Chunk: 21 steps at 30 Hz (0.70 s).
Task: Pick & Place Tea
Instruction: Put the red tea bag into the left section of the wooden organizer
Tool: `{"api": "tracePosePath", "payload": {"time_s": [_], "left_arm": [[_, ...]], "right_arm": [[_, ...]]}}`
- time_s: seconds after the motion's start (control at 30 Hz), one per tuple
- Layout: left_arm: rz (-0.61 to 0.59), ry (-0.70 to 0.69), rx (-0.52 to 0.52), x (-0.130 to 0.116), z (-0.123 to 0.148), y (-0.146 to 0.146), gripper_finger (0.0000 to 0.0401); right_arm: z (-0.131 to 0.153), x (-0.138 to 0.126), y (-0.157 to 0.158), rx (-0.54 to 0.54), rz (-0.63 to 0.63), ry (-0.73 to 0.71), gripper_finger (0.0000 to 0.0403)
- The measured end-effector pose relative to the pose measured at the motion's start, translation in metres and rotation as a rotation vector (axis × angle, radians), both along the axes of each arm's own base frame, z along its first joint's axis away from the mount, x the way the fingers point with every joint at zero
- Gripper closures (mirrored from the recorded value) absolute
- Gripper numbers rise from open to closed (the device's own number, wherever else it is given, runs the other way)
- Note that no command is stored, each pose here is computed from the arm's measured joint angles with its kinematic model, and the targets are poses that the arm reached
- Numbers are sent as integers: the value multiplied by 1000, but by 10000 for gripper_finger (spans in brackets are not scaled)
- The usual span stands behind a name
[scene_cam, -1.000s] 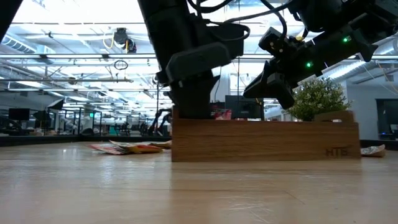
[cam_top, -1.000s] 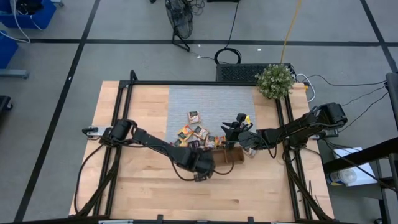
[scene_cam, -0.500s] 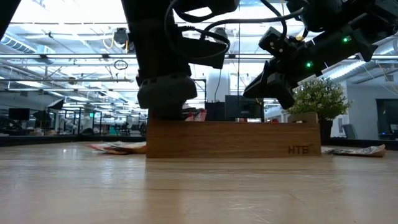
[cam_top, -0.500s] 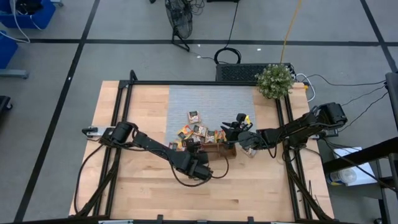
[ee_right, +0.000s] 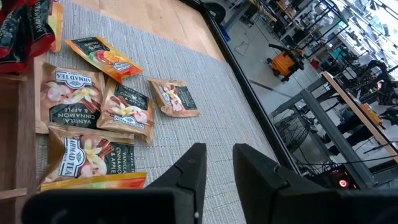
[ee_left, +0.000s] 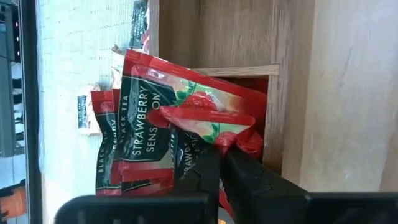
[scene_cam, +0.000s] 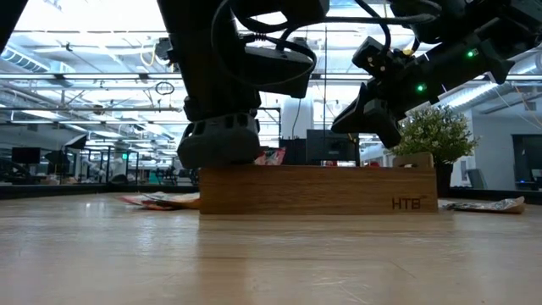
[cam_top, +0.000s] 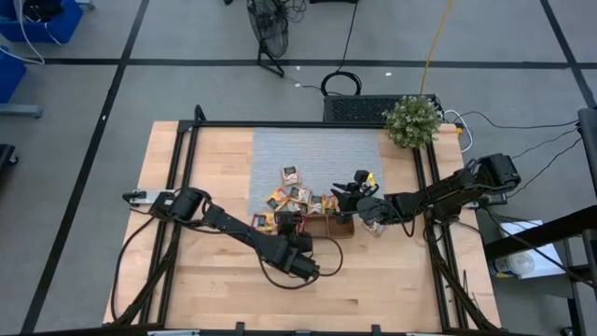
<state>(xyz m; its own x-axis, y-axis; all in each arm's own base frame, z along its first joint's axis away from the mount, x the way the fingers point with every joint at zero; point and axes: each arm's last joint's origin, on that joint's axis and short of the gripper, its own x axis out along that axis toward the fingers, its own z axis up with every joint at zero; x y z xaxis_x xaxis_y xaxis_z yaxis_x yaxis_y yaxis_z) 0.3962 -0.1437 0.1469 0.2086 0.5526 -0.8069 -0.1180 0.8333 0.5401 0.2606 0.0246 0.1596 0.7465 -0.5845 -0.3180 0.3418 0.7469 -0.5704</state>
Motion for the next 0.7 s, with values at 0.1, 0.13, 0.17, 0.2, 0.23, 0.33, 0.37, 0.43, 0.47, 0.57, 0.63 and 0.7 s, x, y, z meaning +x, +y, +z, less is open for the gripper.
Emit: {"api": "tracePosePath", "payload": {"time_s": [0.1, 0.13, 0.17, 0.2, 0.23, 0.33, 0.37, 0.43, 0.47, 0.57, 0.63, 0.7], "left_arm": [[20, -17, 3, 0, 1, 0, 355], [25, -21, 1, 0, 1, 0, 348], [28, -22, -2, 0, 1, 0, 341], [31, -23, -10, 0, 1, 0, 332], [35, -24, -19, 0, 2, 0, 324], [39, -23, -29, 0, 3, 0, 299], [39, -23, -31, 0, 3, 0, 290], [38, -19, -35, -1, 3, -1, 276], [37, -16, -40, -1, 3, -1, 271], [38, -15, -69, -1, 8, -1, 259], [41, -18, -79, -2, 9, -2, 255], [44, -22, -99, -4, 16, -1, 254]], "right_arm": [[0, 0, 0, 0, 0, 0, 332], [0, 0, 0, 0, 0, 0, 332], [0, 0, 0, 0, 0, 0, 332], [0, 0, 0, 0, 0, 0, 332], [0, 0, 0, 0, 0, 0, 332], [0, 0, 0, 0, 0, 0, 332], [0, 0, 0, 0, 0, 0, 332], [0, 0, 0, 0, 0, 0, 332], [0, 0, 0, 0, 0, 0, 332], [0, 0, 0, 0, 0, 0, 332], [0, 0, 0, 0, 0, 0, 332], [0, 0, 0, 0, 0, 0, 332]]}}
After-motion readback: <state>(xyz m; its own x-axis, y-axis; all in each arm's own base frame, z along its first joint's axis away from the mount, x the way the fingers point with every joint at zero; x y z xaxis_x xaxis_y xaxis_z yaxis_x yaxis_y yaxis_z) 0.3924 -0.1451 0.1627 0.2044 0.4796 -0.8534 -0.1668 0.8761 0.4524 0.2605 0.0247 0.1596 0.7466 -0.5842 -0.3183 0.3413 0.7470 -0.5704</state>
